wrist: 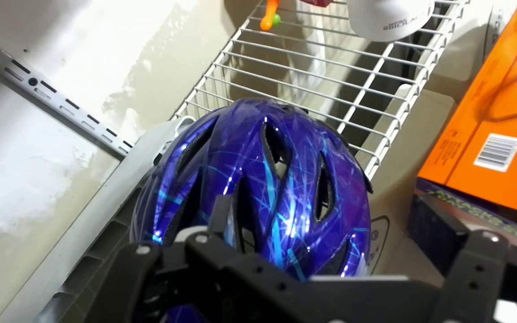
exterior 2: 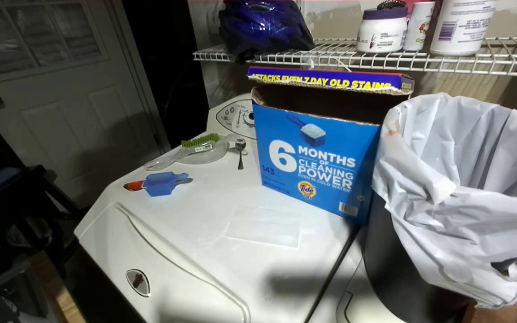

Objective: Pick up the blue bicycle helmet and put it on the first shelf above the washing machine

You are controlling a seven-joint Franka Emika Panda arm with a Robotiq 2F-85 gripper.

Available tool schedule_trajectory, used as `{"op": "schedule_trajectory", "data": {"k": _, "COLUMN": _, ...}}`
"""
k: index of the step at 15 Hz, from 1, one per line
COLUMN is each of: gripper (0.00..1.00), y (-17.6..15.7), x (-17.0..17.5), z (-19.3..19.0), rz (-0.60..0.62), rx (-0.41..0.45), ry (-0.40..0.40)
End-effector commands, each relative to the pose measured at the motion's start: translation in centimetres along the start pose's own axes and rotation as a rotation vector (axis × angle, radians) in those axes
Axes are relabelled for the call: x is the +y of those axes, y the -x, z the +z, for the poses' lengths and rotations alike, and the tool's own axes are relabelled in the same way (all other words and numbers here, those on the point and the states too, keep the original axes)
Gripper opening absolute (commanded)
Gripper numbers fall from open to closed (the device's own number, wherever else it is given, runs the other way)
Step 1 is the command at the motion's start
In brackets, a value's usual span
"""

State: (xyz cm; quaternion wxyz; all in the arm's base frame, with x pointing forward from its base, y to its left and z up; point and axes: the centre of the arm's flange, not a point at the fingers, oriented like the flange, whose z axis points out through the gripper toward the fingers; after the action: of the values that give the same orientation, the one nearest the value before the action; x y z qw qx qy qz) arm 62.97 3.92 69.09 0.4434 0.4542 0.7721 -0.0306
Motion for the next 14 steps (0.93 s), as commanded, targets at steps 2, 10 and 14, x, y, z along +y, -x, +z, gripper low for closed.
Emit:
{"op": "schedule_trajectory", "data": {"k": 2, "gripper": 1.0, "y": -1.0, "x": -2.4, "z": -2.5, "rz": -0.07, "rx": -0.047, "ry": 0.036}}
{"op": "schedule_trajectory", "data": {"k": 10, "gripper": 1.0, "y": -1.0, "x": -5.7, "z": -5.0, "rz": -0.103, "rx": 0.001, "ry": 0.019}}
{"op": "schedule_trajectory", "data": {"k": 14, "gripper": 1.0, "y": -0.9, "x": -7.0, "z": -7.0, "rz": -0.105, "rx": 0.011, "ry": 0.015}}
